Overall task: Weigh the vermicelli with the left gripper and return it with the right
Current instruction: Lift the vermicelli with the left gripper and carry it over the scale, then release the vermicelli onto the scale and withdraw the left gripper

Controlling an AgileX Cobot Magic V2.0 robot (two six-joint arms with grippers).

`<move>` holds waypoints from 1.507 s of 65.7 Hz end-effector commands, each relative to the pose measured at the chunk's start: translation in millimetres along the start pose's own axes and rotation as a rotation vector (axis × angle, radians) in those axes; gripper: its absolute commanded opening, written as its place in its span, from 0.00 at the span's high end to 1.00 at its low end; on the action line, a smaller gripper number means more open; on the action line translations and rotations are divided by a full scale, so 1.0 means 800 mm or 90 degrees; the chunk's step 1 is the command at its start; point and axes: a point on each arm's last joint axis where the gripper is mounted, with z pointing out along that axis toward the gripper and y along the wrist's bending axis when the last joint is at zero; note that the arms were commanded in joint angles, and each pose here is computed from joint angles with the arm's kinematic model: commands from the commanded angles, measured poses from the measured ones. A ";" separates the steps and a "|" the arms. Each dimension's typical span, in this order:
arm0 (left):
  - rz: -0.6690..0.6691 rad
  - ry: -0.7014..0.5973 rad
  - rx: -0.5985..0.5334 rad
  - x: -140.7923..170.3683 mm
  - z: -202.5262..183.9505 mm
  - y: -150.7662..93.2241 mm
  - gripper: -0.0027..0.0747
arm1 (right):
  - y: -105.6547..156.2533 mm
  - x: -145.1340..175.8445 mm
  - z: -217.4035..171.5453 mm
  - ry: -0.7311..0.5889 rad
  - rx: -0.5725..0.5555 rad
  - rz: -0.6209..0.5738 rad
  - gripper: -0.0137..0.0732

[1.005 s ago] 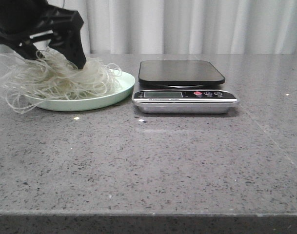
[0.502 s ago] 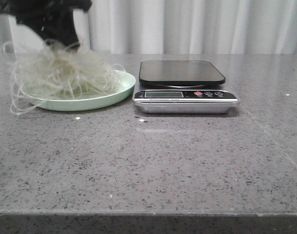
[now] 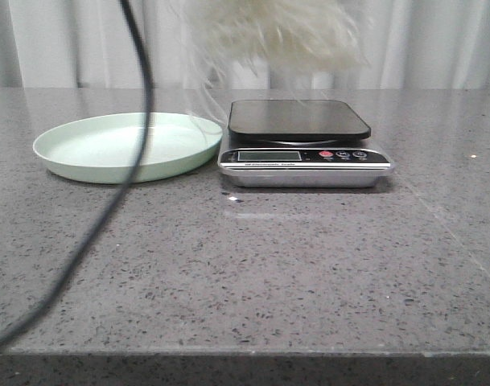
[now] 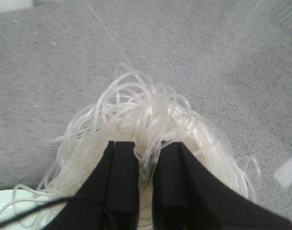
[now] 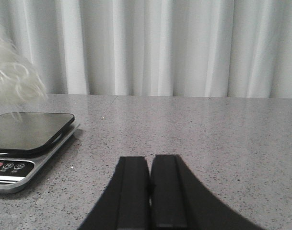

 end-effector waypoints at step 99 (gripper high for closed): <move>0.094 -0.295 -0.024 0.152 -0.296 0.003 0.45 | 0.000 -0.013 -0.002 -0.065 0.002 -0.007 0.66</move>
